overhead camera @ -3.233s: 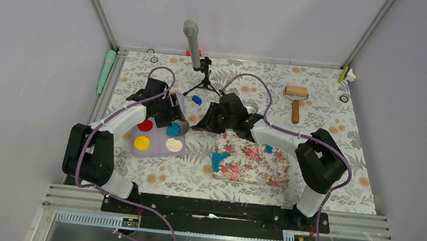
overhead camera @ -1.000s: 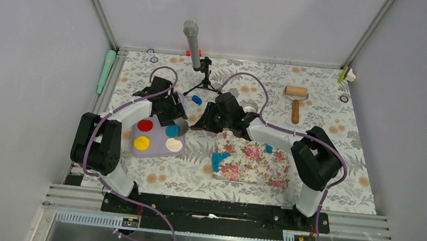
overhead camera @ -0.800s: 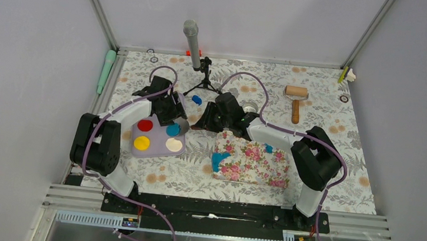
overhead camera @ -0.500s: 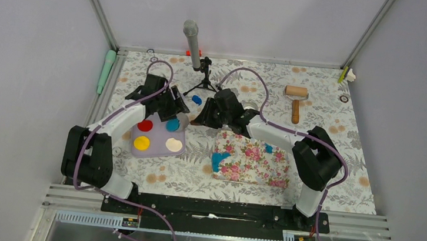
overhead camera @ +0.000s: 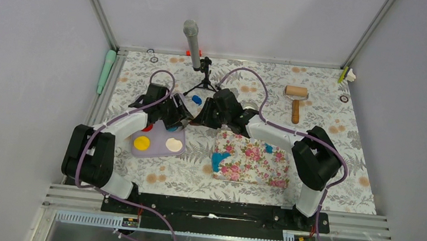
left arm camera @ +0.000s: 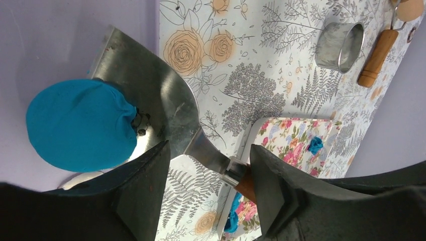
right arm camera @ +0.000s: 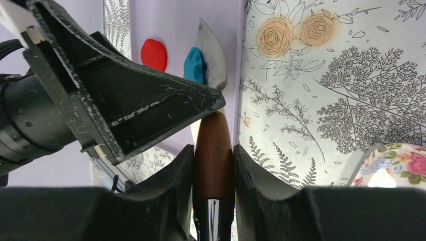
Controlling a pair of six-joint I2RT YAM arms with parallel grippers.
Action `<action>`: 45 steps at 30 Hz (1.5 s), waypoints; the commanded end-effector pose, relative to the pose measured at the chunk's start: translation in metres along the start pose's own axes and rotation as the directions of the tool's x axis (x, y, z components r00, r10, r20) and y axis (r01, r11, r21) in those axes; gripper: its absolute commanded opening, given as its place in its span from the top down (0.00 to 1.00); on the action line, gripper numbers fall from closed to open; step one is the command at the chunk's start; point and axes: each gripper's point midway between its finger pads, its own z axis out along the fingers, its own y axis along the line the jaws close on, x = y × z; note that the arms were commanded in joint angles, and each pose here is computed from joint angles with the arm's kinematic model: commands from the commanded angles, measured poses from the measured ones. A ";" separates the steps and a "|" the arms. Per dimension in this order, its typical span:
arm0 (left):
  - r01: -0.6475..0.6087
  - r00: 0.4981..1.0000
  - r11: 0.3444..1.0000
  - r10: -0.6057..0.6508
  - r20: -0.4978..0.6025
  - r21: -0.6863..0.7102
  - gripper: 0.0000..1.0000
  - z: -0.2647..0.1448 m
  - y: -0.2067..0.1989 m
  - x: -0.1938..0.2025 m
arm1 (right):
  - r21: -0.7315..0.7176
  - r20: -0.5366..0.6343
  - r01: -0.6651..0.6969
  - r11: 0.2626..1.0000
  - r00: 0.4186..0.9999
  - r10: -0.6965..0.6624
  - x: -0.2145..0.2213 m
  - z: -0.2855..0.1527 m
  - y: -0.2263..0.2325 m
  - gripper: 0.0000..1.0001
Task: Roll out the dumpling wrappers from the dough
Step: Place the dumpling wrapper on the plate.
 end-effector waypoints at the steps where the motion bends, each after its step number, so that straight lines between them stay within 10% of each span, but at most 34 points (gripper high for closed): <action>1: -0.017 1.000 1.000 0.017 0.009 -0.010 0.39 0.007 0.000 -0.005 | -0.070 0.085 0.007 0.998 0.996 -0.001 -0.023 -0.006 0.030 1.00; 24: -0.071 0.991 0.976 0.093 0.098 -0.205 0.39 -0.017 0.033 -0.016 | -0.036 0.097 0.028 0.999 0.995 -0.025 -0.020 -0.010 0.021 1.00; 45: -0.047 0.998 0.978 0.036 0.060 0.202 0.19 -0.114 -0.067 -0.032 | 0.058 0.141 0.319 0.946 0.936 -0.324 -0.020 -0.008 0.017 1.00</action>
